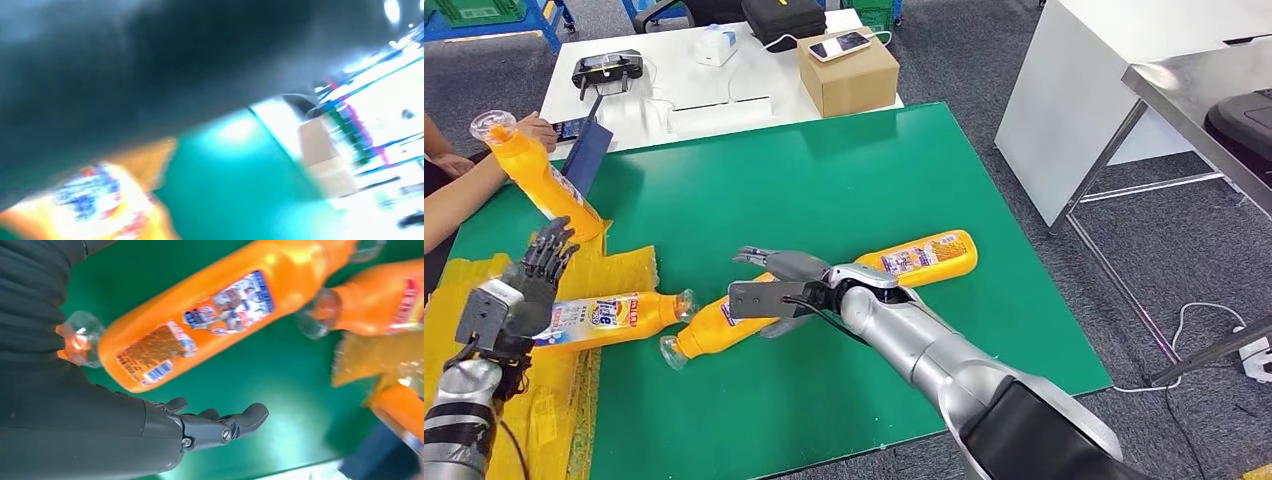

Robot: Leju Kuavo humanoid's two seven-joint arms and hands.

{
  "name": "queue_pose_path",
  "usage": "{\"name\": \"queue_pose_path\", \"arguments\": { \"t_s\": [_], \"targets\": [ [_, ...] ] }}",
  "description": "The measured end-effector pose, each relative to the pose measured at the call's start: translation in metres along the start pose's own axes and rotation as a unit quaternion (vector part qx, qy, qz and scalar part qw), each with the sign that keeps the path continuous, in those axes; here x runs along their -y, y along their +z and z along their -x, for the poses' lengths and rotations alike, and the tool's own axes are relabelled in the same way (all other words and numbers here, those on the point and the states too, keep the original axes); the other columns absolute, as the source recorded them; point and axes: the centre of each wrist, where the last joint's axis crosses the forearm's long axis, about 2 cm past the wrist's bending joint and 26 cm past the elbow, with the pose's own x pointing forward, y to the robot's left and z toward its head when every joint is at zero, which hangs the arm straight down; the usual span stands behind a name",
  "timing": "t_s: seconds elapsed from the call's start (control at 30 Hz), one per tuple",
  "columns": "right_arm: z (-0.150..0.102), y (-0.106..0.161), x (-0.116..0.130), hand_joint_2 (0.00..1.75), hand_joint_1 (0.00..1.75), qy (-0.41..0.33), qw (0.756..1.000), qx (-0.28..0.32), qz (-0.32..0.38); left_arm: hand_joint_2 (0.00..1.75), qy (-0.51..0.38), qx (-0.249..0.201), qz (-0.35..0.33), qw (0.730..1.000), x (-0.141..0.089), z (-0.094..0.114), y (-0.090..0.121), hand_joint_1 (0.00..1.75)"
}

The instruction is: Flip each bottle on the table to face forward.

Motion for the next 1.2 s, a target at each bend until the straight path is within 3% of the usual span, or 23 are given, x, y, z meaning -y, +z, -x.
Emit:
{"name": "queue_pose_path", "arguments": {
  "t_s": [0.37,0.57,0.8,1.2],
  "targets": [
    [0.012,0.002,-0.002,1.75,0.00,0.037,0.997,-0.054,-0.035,0.00,0.072,0.066,-0.054,0.994,0.018,-0.016,-0.025,0.00],
    [0.012,0.001,-0.003,1.75,0.00,0.126,0.987,-0.097,-0.016,0.00,0.095,0.083,-0.053,0.991,0.032,-0.021,-0.034,0.00],
    [0.008,-0.003,-0.012,1.75,0.00,0.242,0.960,-0.137,0.038,0.00,0.109,0.098,-0.053,0.988,0.046,-0.027,-0.034,0.00],
    [0.008,-0.004,-0.018,1.75,0.00,0.285,0.947,-0.144,0.039,0.00,0.117,0.106,-0.055,0.986,0.054,-0.030,-0.030,0.00]
  ]
}}
